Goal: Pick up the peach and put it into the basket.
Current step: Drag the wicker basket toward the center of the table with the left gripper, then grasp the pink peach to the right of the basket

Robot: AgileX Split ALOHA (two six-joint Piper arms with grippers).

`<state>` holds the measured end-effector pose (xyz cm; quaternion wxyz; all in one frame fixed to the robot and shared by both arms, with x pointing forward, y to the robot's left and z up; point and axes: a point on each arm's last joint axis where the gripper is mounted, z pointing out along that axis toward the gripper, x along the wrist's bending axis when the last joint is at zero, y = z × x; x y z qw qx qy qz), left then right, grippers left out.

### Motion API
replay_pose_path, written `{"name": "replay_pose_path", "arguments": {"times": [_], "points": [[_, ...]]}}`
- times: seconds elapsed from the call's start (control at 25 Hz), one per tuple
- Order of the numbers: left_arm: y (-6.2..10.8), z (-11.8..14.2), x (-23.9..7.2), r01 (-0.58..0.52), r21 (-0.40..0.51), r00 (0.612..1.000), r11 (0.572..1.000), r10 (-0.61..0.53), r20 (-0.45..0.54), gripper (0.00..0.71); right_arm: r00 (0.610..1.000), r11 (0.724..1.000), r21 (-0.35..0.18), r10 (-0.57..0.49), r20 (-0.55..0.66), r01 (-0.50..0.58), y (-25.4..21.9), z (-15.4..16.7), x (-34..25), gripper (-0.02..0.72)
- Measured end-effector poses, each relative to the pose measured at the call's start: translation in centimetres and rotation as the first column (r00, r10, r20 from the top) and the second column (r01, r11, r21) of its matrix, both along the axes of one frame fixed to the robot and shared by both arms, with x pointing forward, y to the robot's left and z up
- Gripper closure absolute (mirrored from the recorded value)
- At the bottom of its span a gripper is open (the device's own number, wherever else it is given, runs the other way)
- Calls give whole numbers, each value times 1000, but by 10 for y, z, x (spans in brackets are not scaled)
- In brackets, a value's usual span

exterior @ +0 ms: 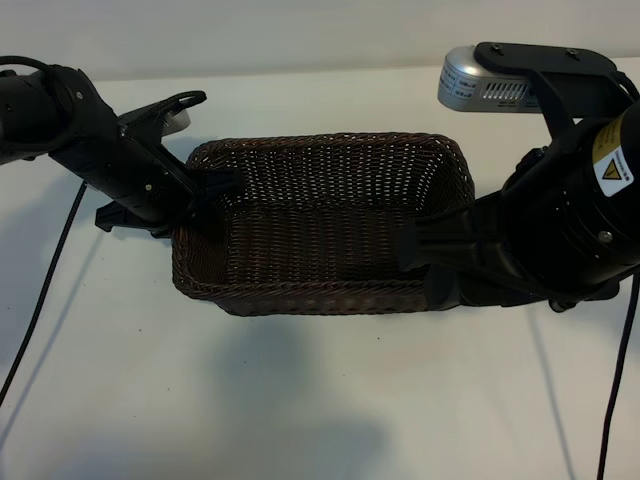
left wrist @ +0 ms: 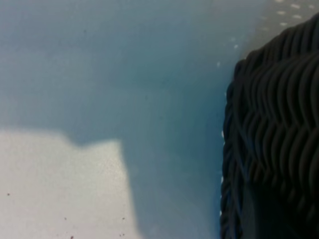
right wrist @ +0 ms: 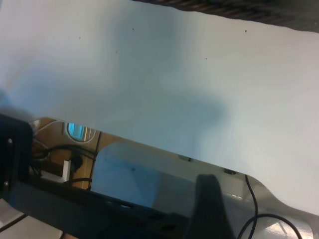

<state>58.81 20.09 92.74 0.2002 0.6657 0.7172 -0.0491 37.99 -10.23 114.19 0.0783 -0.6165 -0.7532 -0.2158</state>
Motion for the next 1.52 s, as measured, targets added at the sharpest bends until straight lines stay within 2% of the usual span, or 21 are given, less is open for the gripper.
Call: {"name": "replay_pose_path", "arguments": {"times": [0.12, 0.2, 0.28, 0.52, 0.64, 0.88, 1.12, 1.36, 1.52], "points": [[0, 0, 0, -4, -6, 1000, 1000, 4, -4, 589, 1000, 1000, 0, 0, 0, 0, 0, 0, 0, 196], [-1, 0, 0, -7, -12, 1000, 1000, 6, -9, 555, 1000, 1000, 0, 0, 0, 0, 0, 0, 0, 196], [-1, 0, -1, -10, -19, 1000, 1000, 9, -14, 486, 1000, 1000, 0, 0, 0, 0, 0, 0, 0, 196], [-2, 14, -2, -9, -39, 1000, 999, 9, 4, 200, 1000, 1000, 0, 0, 0, 0, 0, 0, 0, 196], [-2, 33, -6, -11, -53, 999, 999, 13, 44, 125, 1000, 1000, 0, 0, 0, 0, 0, 0, 0, 196], [3, 73, -21, 0, -45, 995, 999, 4, 99, 111, 1000, 1000, 0, 0, 0, 0, 0, 0, 0, 196], [6, 107, -43, 33, -51, 994, 998, -27, 107, 115, 1000, 1000, 0, 0, 0, 0, 0, 0, 0, 196], [11, 145, -69, 50, -62, 985, 997, -39, 170, 115, 1000, 1000, 0, 0, 0, 0, 0, 0, 0, 196], [14, 155, -89, 35, -75, 984, 997, -21, 180, 115, 1000, 1000, 0, 0, 0, 0, 0, 0, 0, 196]]}}
